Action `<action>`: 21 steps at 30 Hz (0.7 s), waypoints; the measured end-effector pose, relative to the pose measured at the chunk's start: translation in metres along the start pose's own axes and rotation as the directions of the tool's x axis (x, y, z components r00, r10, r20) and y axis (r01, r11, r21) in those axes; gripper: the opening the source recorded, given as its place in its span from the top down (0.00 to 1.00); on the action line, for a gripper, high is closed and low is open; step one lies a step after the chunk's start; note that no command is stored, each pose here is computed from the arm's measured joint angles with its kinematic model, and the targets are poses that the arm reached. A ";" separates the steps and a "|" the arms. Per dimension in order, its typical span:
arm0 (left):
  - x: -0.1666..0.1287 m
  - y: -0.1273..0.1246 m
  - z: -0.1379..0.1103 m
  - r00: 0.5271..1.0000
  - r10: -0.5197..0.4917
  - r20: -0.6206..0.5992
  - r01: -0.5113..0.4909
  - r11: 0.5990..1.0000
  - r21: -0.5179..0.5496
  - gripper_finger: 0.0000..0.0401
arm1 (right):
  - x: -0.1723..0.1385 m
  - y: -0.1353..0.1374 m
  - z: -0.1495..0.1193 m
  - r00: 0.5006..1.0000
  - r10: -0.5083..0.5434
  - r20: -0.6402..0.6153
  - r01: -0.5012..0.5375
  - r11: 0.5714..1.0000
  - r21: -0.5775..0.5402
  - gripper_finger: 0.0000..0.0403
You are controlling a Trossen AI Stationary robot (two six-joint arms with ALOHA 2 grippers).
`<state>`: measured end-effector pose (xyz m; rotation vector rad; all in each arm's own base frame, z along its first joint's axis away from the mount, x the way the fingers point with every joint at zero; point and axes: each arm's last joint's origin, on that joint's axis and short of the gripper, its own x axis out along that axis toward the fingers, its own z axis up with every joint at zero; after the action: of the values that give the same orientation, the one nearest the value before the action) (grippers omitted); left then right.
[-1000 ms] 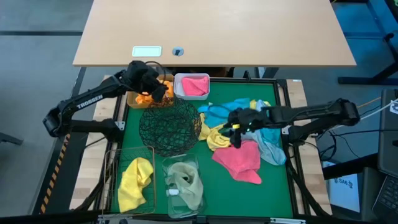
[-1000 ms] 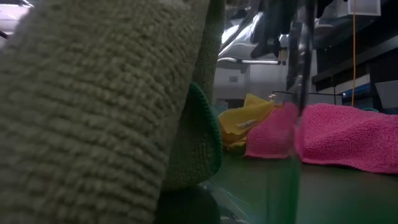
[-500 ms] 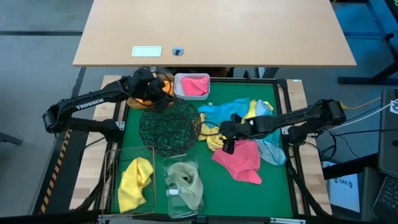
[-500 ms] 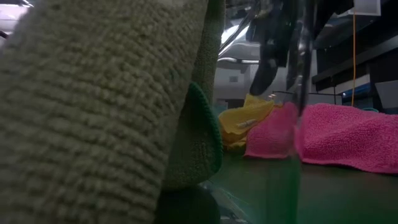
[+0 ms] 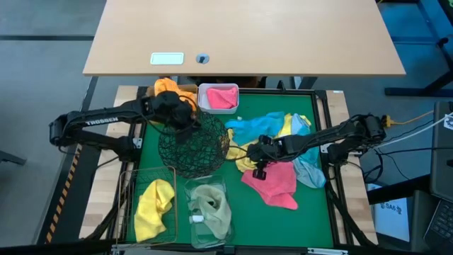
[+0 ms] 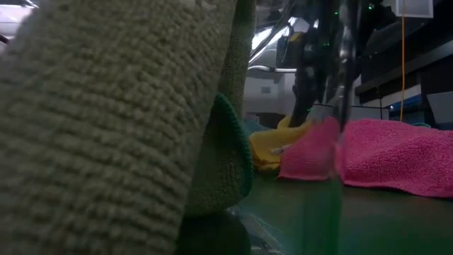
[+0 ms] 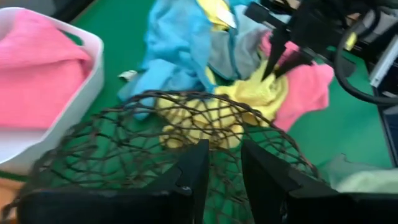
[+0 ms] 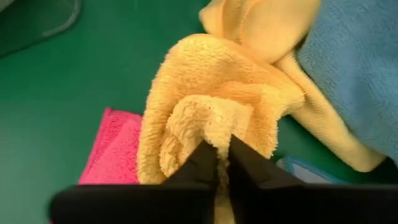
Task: Sort microfiber towel by color & place in baskets
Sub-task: Put the yellow microfiber towel into the wire basket
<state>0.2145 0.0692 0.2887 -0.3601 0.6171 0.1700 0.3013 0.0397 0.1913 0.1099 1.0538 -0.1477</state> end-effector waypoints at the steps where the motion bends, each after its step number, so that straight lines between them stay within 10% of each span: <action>1: 0.001 -0.002 -0.001 1.000 -0.006 -0.004 0.006 1.000 -0.002 0.76 | 0.000 0.000 0.000 1.000 0.003 -0.001 -0.003 1.000 -0.010 0.97; 21: 0.059 -0.062 0.012 0.951 -0.262 0.167 0.241 0.961 0.134 0.51 | -0.095 0.013 0.082 0.981 0.139 0.134 -0.133 0.990 -0.056 0.99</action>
<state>0.2846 0.0195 0.2799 -0.3077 0.3915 -0.0764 0.3276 0.0462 0.3143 0.1274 0.9085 -0.0065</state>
